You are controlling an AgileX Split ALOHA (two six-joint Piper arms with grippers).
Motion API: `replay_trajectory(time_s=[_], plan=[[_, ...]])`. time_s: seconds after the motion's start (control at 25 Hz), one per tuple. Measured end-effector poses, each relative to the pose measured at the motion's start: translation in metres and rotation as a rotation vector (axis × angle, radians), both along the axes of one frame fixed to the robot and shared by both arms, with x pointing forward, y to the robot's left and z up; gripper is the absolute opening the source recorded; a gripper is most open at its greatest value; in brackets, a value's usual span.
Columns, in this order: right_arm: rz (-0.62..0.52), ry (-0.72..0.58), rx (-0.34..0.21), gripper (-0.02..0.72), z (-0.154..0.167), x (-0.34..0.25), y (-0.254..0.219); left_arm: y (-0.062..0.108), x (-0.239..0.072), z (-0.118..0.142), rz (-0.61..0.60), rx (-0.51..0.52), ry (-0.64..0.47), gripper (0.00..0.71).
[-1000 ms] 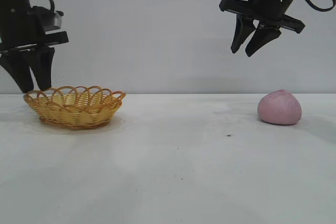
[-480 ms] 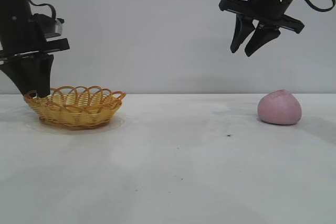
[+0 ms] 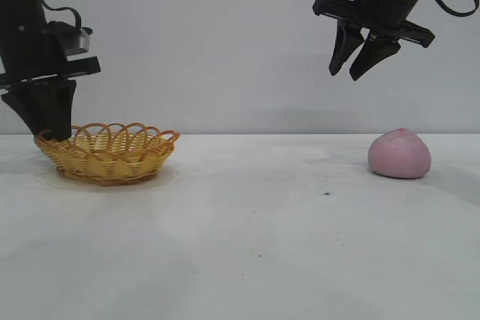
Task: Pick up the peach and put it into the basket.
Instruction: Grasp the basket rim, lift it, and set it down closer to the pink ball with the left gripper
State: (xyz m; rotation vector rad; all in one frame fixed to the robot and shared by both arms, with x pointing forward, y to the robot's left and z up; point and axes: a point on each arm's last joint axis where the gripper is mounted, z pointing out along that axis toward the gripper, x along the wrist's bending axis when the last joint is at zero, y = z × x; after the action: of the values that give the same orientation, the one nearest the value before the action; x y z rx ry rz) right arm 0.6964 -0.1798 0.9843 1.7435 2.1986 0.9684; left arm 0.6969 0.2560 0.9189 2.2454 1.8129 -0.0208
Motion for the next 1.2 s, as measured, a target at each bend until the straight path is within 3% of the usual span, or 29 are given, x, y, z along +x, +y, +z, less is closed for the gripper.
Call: replay_trajectory(time_s=[0.28,0.32,0.92,1.2], plan=[[-0.002,-0.001,0.002,0.223,0.000,0.000,0.000,-0.003,-0.001,0.001,0.040,-0.036,0.016,0.071],[-0.002,-0.003,0.002,0.223,0.000,0.000,0.000,-0.004,-0.001,0.001,0.047,-0.048,0.022,0.000],[-0.007,-0.001,0.014,0.223,0.001,0.000,0.001,-0.014,0.000,0.021,0.299,-0.200,0.037,0.000],[-0.011,0.002,0.025,0.223,0.001,0.000,0.001,-0.052,-0.002,0.024,0.327,-0.225,0.019,0.000]])
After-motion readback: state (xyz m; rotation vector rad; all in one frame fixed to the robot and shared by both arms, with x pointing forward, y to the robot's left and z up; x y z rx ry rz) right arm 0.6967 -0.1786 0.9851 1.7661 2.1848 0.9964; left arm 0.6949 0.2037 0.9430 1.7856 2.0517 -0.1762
